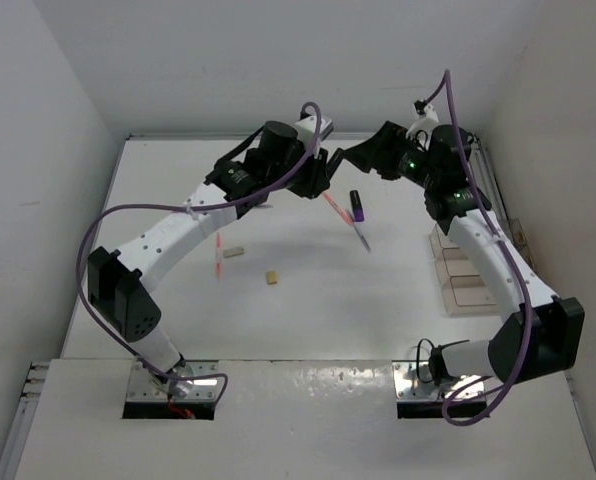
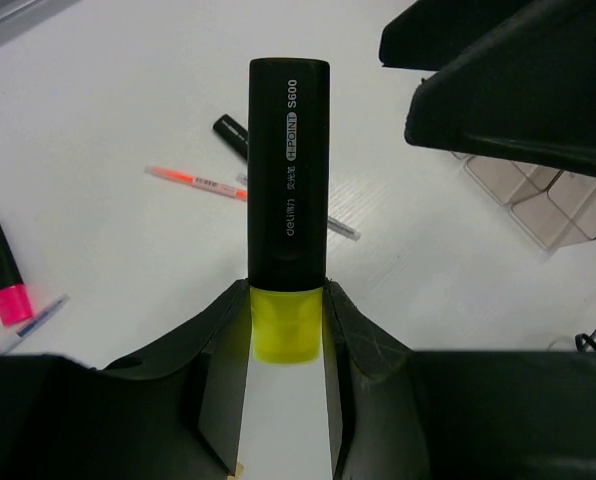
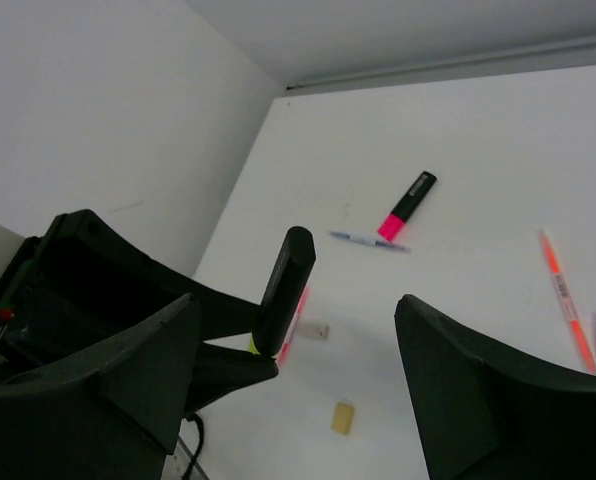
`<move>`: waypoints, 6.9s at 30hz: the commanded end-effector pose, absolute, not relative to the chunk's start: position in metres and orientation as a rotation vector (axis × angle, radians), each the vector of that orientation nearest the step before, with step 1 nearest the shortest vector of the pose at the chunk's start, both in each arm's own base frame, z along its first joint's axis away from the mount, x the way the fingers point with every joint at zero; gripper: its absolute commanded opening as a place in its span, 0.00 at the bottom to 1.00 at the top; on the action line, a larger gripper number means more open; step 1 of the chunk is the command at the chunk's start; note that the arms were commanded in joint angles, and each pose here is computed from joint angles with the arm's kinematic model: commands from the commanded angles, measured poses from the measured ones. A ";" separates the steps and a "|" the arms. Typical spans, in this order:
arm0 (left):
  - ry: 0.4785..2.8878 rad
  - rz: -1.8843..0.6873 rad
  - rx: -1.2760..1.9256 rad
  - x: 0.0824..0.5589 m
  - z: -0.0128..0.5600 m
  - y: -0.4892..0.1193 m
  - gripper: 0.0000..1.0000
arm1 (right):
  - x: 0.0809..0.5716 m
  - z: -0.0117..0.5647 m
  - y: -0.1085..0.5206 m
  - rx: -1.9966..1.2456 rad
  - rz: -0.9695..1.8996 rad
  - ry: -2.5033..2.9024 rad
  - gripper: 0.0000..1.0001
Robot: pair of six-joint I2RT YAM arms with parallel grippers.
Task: Sort the stationery into containers
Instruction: Place the pen in the storage box, then pick up the pen from the center of the board, then place the pen in the storage box.
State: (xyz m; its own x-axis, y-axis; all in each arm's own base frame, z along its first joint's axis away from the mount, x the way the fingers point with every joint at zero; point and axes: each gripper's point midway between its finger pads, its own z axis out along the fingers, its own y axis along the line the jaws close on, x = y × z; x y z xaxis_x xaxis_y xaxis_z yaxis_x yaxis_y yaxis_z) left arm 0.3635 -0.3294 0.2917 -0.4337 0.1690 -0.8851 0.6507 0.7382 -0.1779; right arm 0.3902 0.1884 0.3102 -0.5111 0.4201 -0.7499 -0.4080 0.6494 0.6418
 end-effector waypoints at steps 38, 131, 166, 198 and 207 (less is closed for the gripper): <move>1.920 -0.832 0.579 0.352 0.326 -0.325 0.73 | 0.402 0.303 0.231 0.049 1.166 1.847 0.00; 2.583 0.005 0.437 0.540 0.016 -0.145 0.44 | 0.363 0.252 0.007 -0.551 0.514 1.908 0.52; 1.788 -0.719 0.704 0.336 0.354 -0.335 0.12 | 0.371 0.375 0.188 0.043 1.038 1.695 0.74; 1.845 -0.619 0.658 0.359 0.339 -0.320 1.00 | 0.363 0.349 0.171 -0.249 0.855 1.743 0.00; 1.871 -0.692 0.751 0.376 0.309 -0.286 1.00 | 0.339 0.300 0.060 -0.910 0.223 1.663 0.00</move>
State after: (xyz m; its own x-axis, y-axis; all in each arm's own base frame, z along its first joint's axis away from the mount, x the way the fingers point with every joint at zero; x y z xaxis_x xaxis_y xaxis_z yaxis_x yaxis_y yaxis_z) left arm 0.3791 -0.2883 0.3070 -0.3746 0.1847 -0.9086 0.6848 0.7158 -0.1369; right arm 0.3586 0.0813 0.3136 -0.1994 -0.1325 -0.9709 -0.5624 0.8269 0.0027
